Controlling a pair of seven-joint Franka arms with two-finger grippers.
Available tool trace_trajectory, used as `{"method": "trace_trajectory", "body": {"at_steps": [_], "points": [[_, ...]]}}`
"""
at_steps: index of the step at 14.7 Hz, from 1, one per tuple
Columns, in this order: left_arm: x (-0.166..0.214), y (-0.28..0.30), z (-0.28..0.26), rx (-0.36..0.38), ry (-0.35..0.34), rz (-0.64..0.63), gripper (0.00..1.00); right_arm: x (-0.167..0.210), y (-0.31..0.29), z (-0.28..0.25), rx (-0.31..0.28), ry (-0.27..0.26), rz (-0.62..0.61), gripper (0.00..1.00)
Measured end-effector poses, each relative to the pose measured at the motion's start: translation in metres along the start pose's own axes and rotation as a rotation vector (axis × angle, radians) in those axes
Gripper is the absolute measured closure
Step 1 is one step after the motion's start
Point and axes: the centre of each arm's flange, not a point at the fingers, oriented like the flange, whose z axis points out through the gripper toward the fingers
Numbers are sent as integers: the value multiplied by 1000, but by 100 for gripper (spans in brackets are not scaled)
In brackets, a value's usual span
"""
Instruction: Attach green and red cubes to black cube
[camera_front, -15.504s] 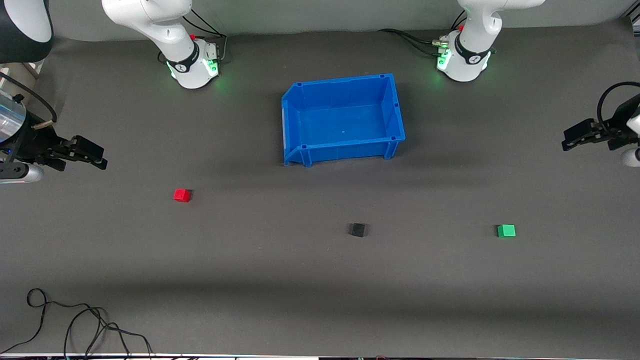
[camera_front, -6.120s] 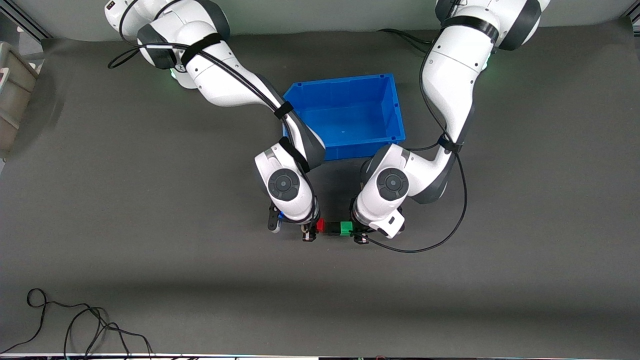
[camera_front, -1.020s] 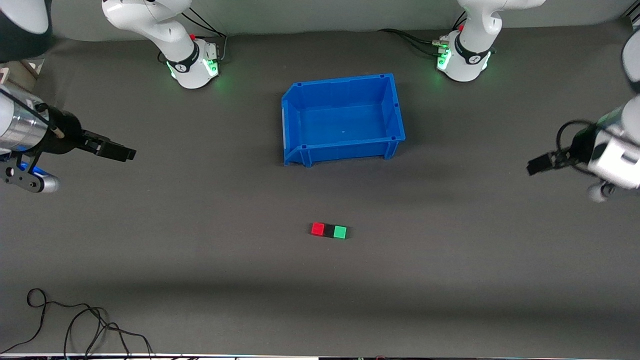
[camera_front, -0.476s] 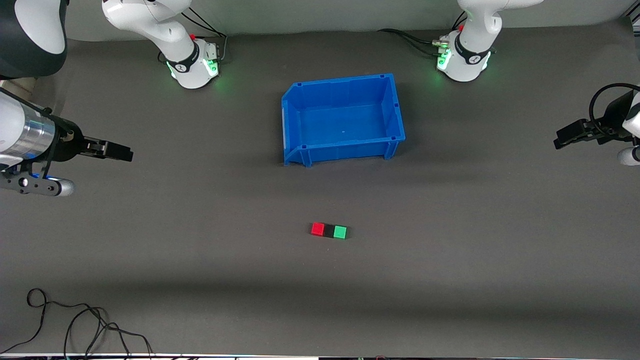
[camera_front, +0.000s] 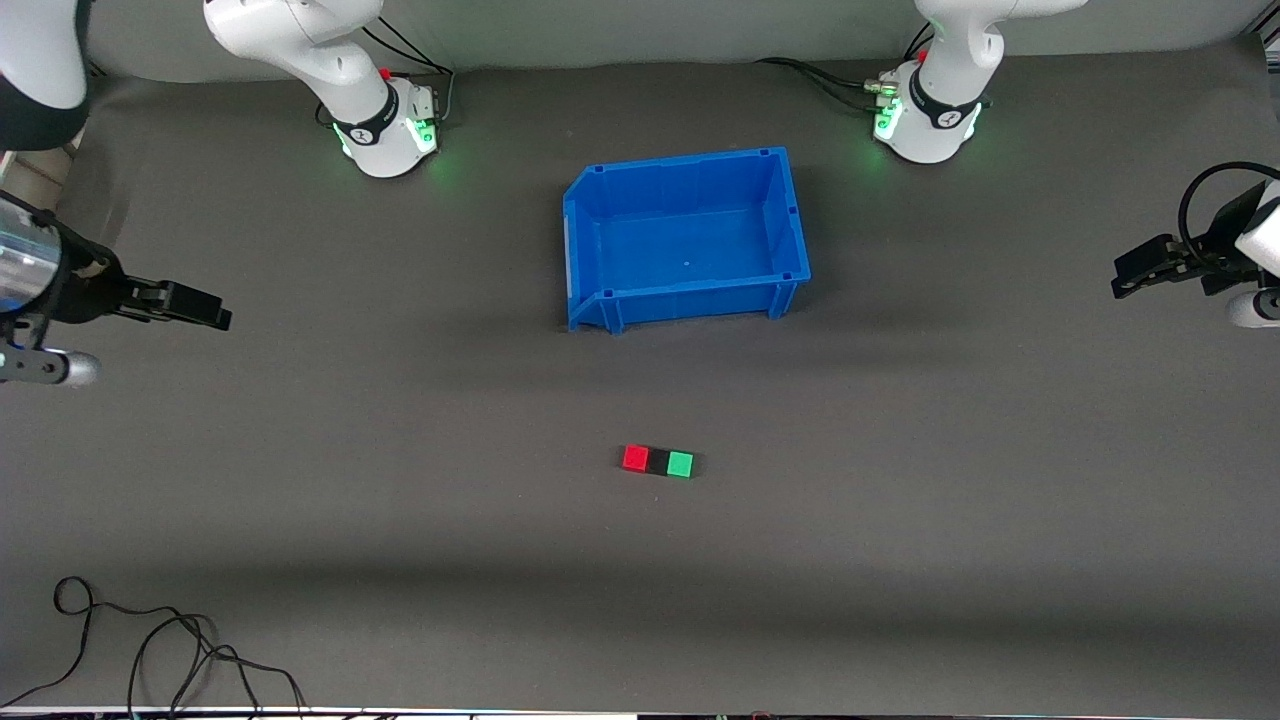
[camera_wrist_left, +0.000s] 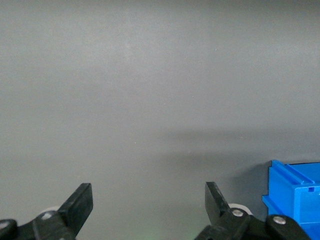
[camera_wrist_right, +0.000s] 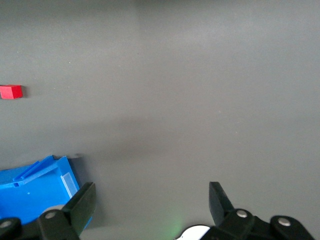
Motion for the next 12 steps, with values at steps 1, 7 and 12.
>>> {"method": "trace_trajectory", "body": {"at_steps": [1, 7, 12], "points": [[0, 1, 0, 1, 2, 6, 0, -1, 3, -1, -2, 5, -7, 0], [23, 13, -18, -10, 31, 29, 0, -12, 6, 6, 13, 85, -26, 0], [31, 8, -12, -16, 36, 18, 0, -28, -1, 8, -14, 103, -54, 0]]}}
